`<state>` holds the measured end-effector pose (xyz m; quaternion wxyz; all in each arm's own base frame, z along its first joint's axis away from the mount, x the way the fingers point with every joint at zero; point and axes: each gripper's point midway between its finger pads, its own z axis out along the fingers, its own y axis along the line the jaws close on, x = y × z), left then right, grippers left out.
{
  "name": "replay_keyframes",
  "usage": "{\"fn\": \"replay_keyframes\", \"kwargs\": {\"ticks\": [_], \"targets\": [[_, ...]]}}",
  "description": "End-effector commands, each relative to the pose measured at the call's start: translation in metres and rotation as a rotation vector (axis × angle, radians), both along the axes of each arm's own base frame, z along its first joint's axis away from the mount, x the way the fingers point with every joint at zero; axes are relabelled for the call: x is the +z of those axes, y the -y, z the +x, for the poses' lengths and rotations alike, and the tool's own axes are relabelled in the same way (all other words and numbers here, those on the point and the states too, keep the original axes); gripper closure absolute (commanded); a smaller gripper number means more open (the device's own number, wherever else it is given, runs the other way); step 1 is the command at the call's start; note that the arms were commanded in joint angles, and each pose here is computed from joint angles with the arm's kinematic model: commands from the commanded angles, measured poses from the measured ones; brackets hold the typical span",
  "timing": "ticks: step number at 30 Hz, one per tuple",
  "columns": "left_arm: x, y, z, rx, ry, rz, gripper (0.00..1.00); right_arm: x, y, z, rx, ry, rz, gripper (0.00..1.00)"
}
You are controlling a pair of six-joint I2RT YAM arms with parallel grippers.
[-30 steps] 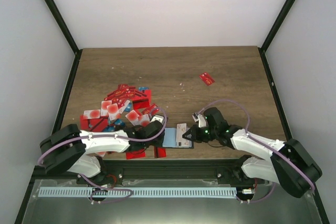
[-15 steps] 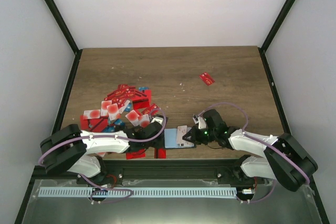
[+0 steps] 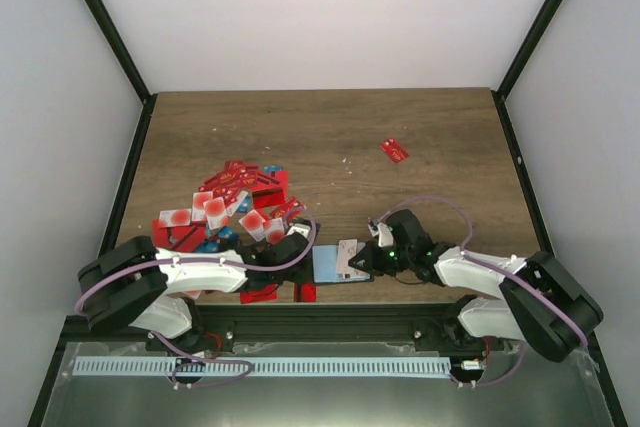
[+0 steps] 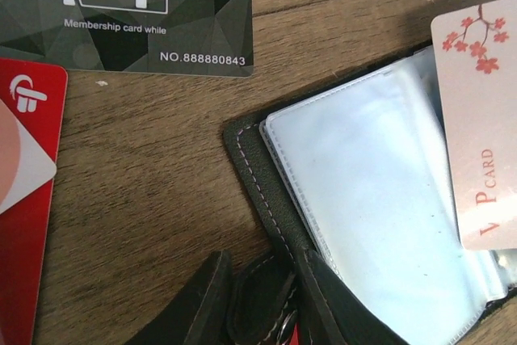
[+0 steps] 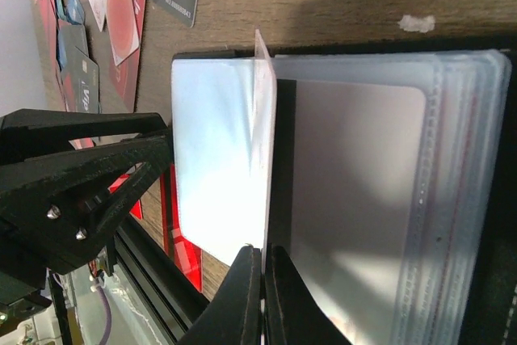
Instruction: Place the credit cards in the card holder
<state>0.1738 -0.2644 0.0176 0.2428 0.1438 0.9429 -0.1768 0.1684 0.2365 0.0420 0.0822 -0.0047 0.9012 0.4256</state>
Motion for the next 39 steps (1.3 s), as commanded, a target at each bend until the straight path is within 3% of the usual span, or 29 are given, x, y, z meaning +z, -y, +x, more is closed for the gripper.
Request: {"fn": "replay_keyframes", "kwargs": {"ticks": [1,39], "targets": [[-0.006,0.002,-0.003,0.007,-0.022,-0.011,0.77,-0.009,0.003,-0.004,0.002,-0.018,0.003,0.99],[-0.015,0.001,-0.004,0.021,-0.035,0.011,0.84,-0.001,-0.018,-0.025,0.115,-0.128,0.166,0.99]]}}
